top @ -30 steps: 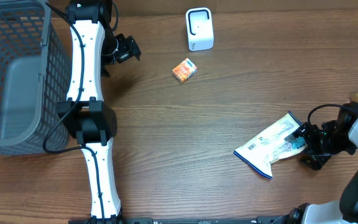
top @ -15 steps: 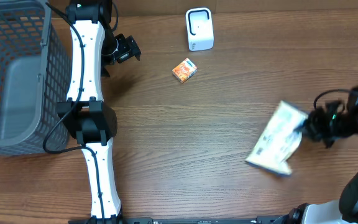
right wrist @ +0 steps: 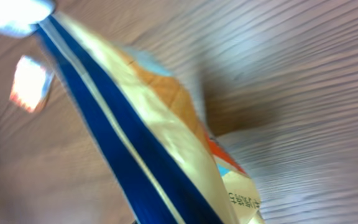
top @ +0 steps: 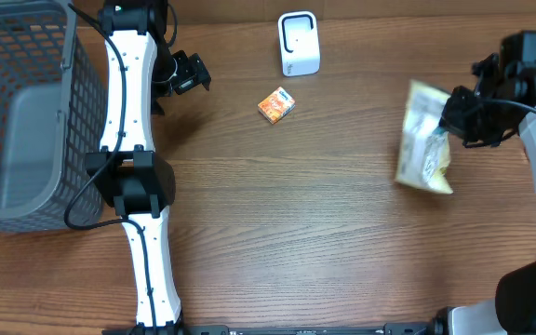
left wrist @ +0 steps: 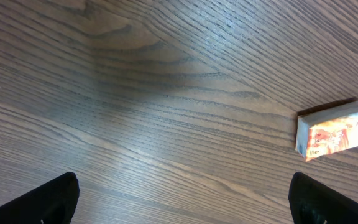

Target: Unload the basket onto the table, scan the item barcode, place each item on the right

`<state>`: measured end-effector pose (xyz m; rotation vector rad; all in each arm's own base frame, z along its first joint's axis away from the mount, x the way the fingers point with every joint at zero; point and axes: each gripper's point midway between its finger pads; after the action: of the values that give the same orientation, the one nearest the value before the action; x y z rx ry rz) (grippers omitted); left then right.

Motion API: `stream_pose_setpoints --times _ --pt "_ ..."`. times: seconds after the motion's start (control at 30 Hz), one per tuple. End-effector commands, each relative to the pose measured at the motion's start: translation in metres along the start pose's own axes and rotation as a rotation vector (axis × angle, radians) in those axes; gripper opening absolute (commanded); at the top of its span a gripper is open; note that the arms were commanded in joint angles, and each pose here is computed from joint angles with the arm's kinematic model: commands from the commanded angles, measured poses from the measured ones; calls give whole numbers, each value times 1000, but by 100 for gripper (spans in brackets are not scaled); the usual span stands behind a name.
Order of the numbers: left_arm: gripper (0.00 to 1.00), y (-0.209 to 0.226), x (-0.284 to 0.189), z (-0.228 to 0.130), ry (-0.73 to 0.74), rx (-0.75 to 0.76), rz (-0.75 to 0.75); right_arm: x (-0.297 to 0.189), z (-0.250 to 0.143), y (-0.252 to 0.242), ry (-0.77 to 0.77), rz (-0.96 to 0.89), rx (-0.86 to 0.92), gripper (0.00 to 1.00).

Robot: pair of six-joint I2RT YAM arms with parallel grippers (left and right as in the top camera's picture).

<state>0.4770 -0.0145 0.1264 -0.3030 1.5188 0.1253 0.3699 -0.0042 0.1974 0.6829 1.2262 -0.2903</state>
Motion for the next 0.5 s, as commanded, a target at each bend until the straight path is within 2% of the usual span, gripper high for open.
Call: stream_pose_setpoints --times 0.0,0.13,0.2,0.33,0.37,0.47 --pt "100 0 -4 0 -9 24 8 -28 27 3 -269 -154 120 4" --pt "100 0 -3 0 -9 24 8 -21 11 16 -456 -358 75 4" --pt "100 0 -4 0 -9 24 8 -6 -4 24 -468 -414 34 4" --pt "100 0 -4 0 -10 24 8 63 -68 61 -349 -472 -129 4" --pt "100 0 -4 0 -9 24 8 78 -85 69 -305 -468 -168 7" --pt "100 0 -4 0 -9 24 8 108 -153 109 -143 -340 -262 14"
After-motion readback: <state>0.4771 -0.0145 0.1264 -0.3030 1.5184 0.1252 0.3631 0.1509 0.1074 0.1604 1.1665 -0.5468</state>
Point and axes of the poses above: each gripper's point midway between its finger pads, its own x axis out along the fingers, its own y axis along the line the jaws close on, z = x × y, and after that the axes turned 14 degrees about x, right-handed
